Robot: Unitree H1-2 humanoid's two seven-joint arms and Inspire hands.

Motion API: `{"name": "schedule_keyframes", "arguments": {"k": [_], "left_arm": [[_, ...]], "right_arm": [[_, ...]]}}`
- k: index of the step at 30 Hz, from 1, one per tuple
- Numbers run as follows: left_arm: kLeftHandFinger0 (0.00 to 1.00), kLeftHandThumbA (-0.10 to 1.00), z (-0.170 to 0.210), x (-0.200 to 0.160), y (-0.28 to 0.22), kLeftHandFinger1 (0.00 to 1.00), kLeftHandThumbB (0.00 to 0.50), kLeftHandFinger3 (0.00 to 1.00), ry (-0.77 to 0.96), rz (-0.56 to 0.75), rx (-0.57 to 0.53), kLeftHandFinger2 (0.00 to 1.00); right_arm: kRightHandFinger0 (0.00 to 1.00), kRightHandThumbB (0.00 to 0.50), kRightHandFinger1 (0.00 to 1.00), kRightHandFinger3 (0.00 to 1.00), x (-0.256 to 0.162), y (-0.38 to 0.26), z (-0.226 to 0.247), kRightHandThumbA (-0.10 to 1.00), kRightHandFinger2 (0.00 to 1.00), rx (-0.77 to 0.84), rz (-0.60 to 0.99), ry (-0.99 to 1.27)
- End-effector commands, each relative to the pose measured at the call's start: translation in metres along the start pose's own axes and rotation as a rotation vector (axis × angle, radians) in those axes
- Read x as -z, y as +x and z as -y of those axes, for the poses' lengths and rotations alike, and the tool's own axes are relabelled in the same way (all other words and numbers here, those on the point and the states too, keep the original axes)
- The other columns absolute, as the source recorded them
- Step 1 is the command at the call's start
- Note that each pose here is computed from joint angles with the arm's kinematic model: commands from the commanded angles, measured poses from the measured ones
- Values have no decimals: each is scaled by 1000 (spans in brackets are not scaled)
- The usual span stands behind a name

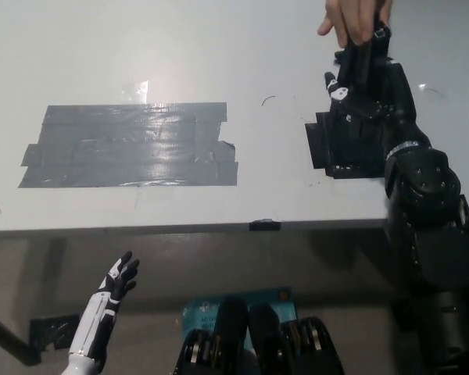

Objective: A person hands a stapler to the robot and the robot grabs it with its right hand and places it on the desk infront of it

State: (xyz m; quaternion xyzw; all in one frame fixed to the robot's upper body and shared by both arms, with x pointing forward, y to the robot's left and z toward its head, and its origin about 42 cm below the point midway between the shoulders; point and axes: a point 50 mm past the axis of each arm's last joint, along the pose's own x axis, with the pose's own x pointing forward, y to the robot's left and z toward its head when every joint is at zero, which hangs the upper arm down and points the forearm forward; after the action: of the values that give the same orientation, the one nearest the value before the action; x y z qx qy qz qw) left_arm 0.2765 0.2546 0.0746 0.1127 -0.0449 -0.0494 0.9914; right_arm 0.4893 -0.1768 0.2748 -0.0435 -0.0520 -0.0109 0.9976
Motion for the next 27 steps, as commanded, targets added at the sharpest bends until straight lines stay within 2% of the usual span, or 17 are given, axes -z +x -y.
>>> {"name": "schedule_keyframes", "arguments": {"k": [1, 3, 7, 12, 18, 19, 20, 22, 23, 24, 25, 26, 27], "left_arm": [[1000, 1000, -9, -9, 7, 1000, 500, 1000, 20, 58, 4, 1000], [1000, 1000, -9, -9, 7, 1000, 500, 1000, 18, 60, 4, 1000], [1000, 1000, -10, -9, 7, 1000, 500, 1000, 15, 59, 4, 1000], [1000, 1000, -10, -9, 7, 1000, 500, 1000, 29, 65, 4, 1000], [1000, 1000, -12, -10, 11, 1000, 500, 1000, 25, 69, 0, 1000], [1000, 1000, -12, -10, 11, 1000, 500, 1000, 25, 68, 0, 1000], [1000, 1000, -11, -11, 11, 1000, 500, 1000, 24, 65, -1, 1000], [1000, 1000, -9, -11, 11, 1000, 500, 1000, 20, 65, 1, 1000], [1000, 1000, -10, -11, 12, 1000, 500, 1000, 19, 68, 2, 1000], [1000, 1000, -10, -12, 12, 1000, 500, 1000, 16, 70, 3, 1000], [1000, 1000, -10, -12, 13, 1000, 500, 1000, 13, 71, 3, 1000], [1000, 1000, -10, -12, 14, 1000, 500, 1000, 13, 73, 3, 1000], [1000, 1000, -10, -13, 15, 1000, 500, 1000, 14, 77, 4, 1000]], "right_arm": [[0, 178, 440, 867, -31, 11, 5, -100, 859, 33, 43, 6], [0, 186, 439, 868, -31, 10, 6, -100, 852, 34, 49, 31], [1, 177, 507, 884, -31, 9, 8, -100, 876, 25, 57, 53], [0, 176, 514, 888, -34, 6, 10, -100, 872, 1, 80, 51], [12, 158, 524, 881, -62, 3, -9, -100, 867, -99, 118, -79], [35, 169, 511, 804, -65, 2, -13, -63, 829, -111, 116, -111], [22, 167, 489, 773, -70, 1, -25, -5, 803, -157, 111, -181], [21, 171, 486, 761, -72, 0, -31, 17, 800, -196, 111, -221], [43, 149, 464, 713, -71, 0, -39, 95, 747, -231, 112, -274], [26, 149, 434, 679, -70, 0, -46, 106, 707, -265, 111, -307], [92, 242, 495, 749, -70, 0, -53, 89, 773, -301, 109, -340], [16, 179, 405, 644, -65, 3, -62, 127, 657, -347, 84, -359], [10, 175, 399, 636, -62, 4, -68, 127, 648, -374, 71, -380]]}}
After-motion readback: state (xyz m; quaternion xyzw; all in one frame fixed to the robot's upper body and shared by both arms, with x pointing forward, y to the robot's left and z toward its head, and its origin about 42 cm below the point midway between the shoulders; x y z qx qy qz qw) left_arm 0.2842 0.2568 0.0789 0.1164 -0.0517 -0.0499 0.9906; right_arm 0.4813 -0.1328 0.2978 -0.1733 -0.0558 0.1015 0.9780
